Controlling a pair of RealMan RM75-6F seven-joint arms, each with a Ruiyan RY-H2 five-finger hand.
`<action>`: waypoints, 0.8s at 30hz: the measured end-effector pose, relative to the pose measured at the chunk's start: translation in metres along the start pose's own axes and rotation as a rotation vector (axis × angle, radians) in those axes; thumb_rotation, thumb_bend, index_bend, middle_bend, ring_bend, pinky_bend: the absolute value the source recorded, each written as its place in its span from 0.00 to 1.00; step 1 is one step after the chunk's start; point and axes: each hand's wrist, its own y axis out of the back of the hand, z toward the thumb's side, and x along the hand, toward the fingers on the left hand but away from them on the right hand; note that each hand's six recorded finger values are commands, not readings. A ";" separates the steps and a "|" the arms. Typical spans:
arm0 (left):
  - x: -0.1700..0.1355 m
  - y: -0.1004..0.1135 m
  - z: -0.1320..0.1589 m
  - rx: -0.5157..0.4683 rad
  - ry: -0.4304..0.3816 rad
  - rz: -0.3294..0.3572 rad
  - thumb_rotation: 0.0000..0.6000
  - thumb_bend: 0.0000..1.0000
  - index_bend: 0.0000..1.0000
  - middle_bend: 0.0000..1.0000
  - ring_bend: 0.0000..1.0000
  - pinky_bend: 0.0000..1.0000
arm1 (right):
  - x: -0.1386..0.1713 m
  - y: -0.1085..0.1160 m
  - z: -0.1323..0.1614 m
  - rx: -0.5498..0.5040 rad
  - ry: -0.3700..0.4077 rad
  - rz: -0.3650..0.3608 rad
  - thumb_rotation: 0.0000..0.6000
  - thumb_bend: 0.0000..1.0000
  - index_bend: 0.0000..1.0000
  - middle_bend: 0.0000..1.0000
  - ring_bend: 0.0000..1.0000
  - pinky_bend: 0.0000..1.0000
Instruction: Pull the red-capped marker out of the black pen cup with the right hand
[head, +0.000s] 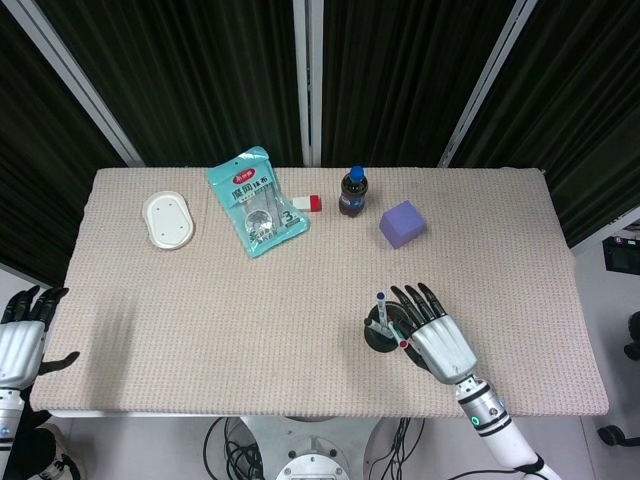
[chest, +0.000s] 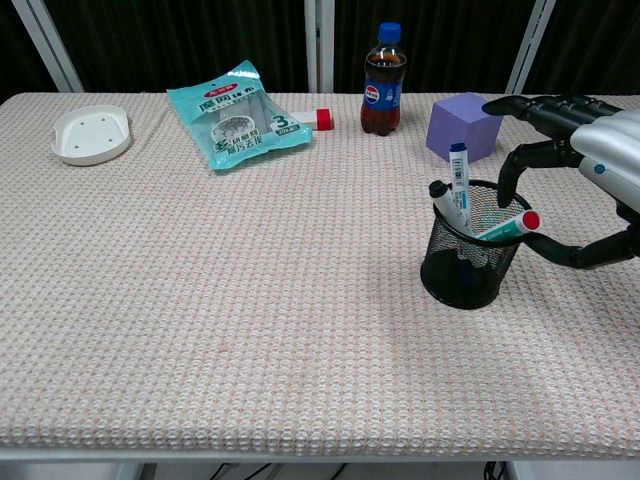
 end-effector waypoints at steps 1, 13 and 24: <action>0.000 0.000 0.000 -0.001 0.000 0.000 1.00 0.12 0.12 0.11 0.00 0.07 | 0.000 0.000 0.000 0.001 0.000 0.000 1.00 0.29 0.46 0.04 0.00 0.00; -0.002 0.001 -0.002 -0.006 0.005 0.001 1.00 0.12 0.12 0.11 0.00 0.07 | -0.001 0.000 0.002 0.008 0.002 -0.007 1.00 0.30 0.53 0.05 0.00 0.00; -0.003 -0.001 -0.004 -0.007 0.012 -0.004 1.00 0.12 0.12 0.11 0.00 0.07 | 0.000 0.005 -0.001 0.008 -0.009 -0.036 1.00 0.32 0.59 0.05 0.00 0.00</action>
